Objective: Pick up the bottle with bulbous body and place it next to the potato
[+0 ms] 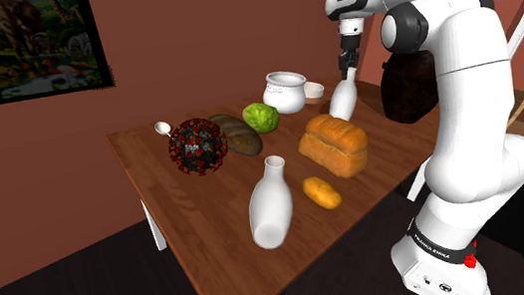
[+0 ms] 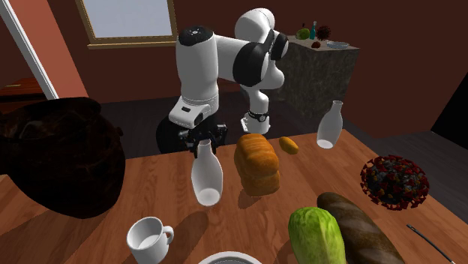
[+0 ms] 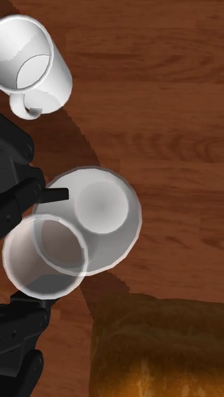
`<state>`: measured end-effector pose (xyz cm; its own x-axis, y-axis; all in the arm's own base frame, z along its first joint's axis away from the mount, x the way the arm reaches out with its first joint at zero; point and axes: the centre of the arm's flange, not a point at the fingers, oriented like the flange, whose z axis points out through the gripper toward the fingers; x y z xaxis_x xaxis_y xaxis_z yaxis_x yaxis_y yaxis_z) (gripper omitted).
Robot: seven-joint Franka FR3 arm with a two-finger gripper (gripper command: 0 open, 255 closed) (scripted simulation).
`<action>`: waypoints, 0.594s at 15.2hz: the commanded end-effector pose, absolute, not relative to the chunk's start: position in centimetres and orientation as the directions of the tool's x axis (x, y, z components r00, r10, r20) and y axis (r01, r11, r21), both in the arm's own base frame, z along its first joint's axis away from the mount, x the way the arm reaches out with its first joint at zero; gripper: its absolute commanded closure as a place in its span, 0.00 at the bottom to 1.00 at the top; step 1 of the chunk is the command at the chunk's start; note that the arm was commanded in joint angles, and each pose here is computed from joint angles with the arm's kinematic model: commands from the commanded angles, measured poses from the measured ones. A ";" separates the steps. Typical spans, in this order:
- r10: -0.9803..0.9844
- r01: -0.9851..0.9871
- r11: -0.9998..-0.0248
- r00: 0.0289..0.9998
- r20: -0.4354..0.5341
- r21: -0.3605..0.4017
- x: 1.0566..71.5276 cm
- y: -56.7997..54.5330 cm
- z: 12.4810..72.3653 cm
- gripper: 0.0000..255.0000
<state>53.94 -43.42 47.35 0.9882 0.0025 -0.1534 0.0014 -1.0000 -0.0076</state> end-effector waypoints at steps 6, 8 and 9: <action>0.003 0.001 -1.000 0.988 -0.153 -0.007 54.0 -43.4 51.0 1.00; 0.003 0.001 -1.000 0.988 -0.153 -0.007 54.0 -43.4 52.1 1.00; 0.003 0.001 -1.000 0.988 -0.153 -0.007 54.0 -43.4 52.6 1.00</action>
